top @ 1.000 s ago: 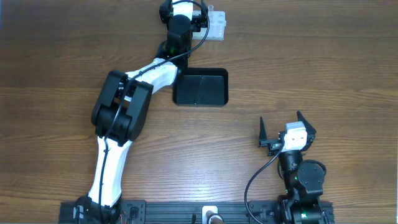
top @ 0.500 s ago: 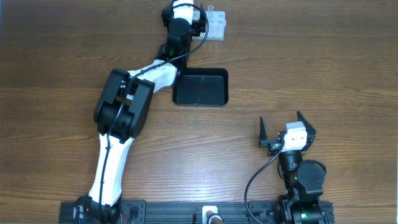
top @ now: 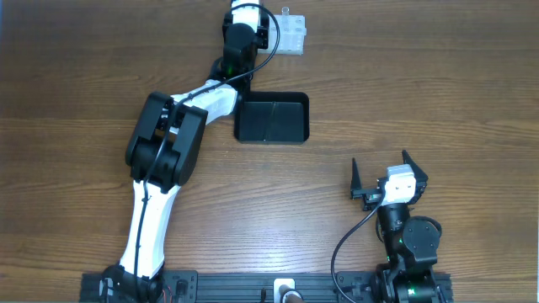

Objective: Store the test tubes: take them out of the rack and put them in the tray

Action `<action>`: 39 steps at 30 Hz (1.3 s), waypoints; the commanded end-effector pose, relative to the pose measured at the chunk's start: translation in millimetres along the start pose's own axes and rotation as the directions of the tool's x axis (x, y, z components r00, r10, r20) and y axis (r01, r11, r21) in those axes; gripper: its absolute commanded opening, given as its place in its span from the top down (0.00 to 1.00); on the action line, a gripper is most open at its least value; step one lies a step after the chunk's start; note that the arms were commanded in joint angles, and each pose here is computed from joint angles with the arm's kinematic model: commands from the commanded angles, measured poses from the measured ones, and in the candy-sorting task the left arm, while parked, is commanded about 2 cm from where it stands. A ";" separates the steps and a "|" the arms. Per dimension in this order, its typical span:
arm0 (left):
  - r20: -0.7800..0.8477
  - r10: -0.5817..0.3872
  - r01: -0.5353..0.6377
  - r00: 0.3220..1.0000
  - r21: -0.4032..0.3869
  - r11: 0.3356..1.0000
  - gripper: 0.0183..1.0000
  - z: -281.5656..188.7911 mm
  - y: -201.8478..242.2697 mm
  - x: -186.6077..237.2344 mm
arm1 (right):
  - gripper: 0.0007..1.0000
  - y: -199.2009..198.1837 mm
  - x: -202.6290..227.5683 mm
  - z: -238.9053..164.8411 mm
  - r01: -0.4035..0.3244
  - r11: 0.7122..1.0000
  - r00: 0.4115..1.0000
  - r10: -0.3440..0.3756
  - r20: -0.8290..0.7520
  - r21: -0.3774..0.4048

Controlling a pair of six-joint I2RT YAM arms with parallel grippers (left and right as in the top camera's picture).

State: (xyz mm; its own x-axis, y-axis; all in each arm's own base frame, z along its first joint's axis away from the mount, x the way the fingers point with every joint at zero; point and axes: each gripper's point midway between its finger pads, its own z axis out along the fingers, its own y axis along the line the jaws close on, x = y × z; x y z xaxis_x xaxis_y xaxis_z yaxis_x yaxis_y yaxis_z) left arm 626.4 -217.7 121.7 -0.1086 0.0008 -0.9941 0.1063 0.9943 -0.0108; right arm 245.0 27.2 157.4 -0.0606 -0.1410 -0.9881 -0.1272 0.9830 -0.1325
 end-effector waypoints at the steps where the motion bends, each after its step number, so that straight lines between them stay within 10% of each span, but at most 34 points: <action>1: 0.008 0.008 -0.008 1.000 0.001 1.000 0.52 4.2 1.7 -2.1 | 0.01 2.5 2.3 0.2 0.005 1.000 1.000 -0.005 -0.004 -0.010; 39: -0.013 0.013 -0.013 1.000 0.010 1.000 0.67 5.1 2.9 3.7 | 0.01 2.4 2.3 0.2 0.005 1.000 1.000 -0.005 -0.004 -0.010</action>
State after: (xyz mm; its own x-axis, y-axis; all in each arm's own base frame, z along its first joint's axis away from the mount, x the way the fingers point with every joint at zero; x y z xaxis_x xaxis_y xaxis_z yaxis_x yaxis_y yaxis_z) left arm 626.8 -215.3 116.1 -0.1302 0.0097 -0.9914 0.1087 0.9941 -0.0046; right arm 245.0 27.2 157.4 -0.0607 -0.1410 -0.9881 -0.1269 0.9830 -0.1325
